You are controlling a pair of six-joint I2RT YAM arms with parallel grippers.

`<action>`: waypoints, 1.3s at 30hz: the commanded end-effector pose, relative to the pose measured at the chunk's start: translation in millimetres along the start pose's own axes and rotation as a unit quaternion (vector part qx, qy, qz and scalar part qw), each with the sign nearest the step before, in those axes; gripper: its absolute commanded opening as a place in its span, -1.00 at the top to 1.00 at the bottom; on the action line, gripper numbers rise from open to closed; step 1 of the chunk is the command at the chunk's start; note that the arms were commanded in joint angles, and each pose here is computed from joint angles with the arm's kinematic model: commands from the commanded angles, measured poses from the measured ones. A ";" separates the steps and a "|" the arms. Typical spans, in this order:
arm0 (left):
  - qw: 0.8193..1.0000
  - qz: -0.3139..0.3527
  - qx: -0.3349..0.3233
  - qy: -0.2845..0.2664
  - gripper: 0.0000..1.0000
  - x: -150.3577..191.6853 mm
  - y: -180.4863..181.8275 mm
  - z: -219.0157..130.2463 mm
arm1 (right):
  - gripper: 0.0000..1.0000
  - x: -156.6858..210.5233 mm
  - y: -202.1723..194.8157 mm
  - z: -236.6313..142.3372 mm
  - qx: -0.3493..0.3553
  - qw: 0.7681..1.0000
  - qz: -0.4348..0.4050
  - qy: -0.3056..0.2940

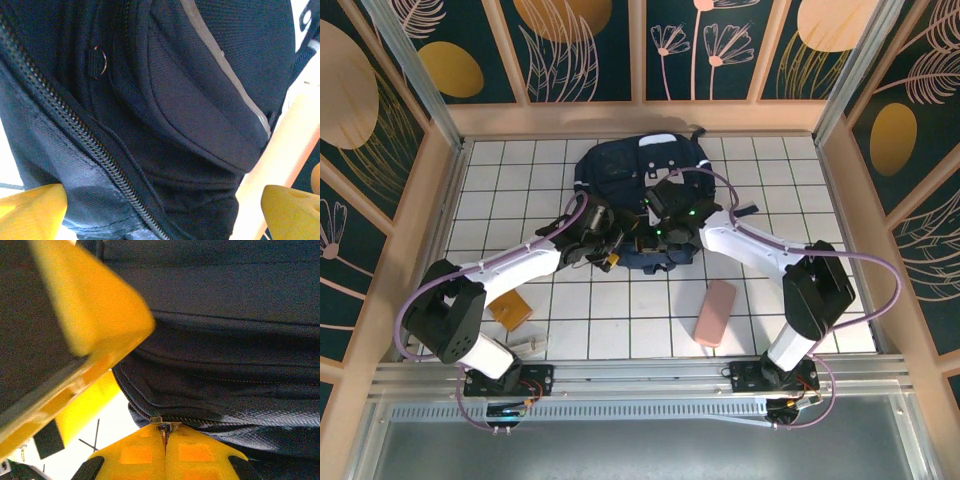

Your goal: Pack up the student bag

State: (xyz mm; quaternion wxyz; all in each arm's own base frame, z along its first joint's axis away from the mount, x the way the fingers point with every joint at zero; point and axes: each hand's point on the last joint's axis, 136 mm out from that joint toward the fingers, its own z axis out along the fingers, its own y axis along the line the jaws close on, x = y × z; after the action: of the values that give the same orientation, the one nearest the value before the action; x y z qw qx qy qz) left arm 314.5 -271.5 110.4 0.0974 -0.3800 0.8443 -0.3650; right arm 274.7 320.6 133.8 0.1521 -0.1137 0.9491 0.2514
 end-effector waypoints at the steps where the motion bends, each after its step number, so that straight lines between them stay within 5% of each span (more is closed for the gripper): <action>1: 0.998 -0.051 -0.043 0.002 -0.81 2.0 24.1 9.0 | 1.00 -11.5 40.8 -3.2 -0.069 0.997 -0.028 -0.032; 7: 0.992 -0.067 -0.103 -0.014 0.33 -2.9 55.4 11.4 | 1.00 -8.3 40.3 -0.1 -0.071 0.996 -0.020 -0.043; 9: 0.991 -0.070 -0.109 -0.033 0.90 -13.5 62.8 8.0 | 1.00 -9.0 35.8 0.0 -0.058 0.997 -0.020 -0.046; 10: 0.990 -0.071 -0.111 -0.043 1.00 -19.9 66.1 5.8 | 1.00 -9.6 30.4 0.0 -0.044 0.998 -0.020 -0.048; 17: 0.985 -0.078 -0.100 -0.116 1.00 -72.7 78.2 -23.8 | 1.00 1.6 -37.6 0.5 0.121 0.991 -0.048 -0.036; 24: 0.977 -0.066 -0.101 -0.175 1.00 -110.0 80.4 -52.0 | 1.00 17.4 -118.0 1.7 0.228 0.974 0.018 -0.006; 33: 0.967 0.036 -0.147 -0.204 1.00 -184.1 89.7 -82.7 | 1.00 -7.9 -152.7 2.4 0.254 0.966 0.031 -0.041; 39: 0.970 0.093 -0.163 -0.157 1.00 -204.1 82.6 -68.3 | 1.00 -29.9 -143.8 9.5 0.229 0.971 0.003 -0.073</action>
State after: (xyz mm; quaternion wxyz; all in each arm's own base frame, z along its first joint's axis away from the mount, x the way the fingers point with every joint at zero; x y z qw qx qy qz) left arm 362.1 -83.3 75.7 0.1642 -0.3989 0.8790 -0.2032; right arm 330.5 243.8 82.0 0.2221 -0.0684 0.9662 0.1119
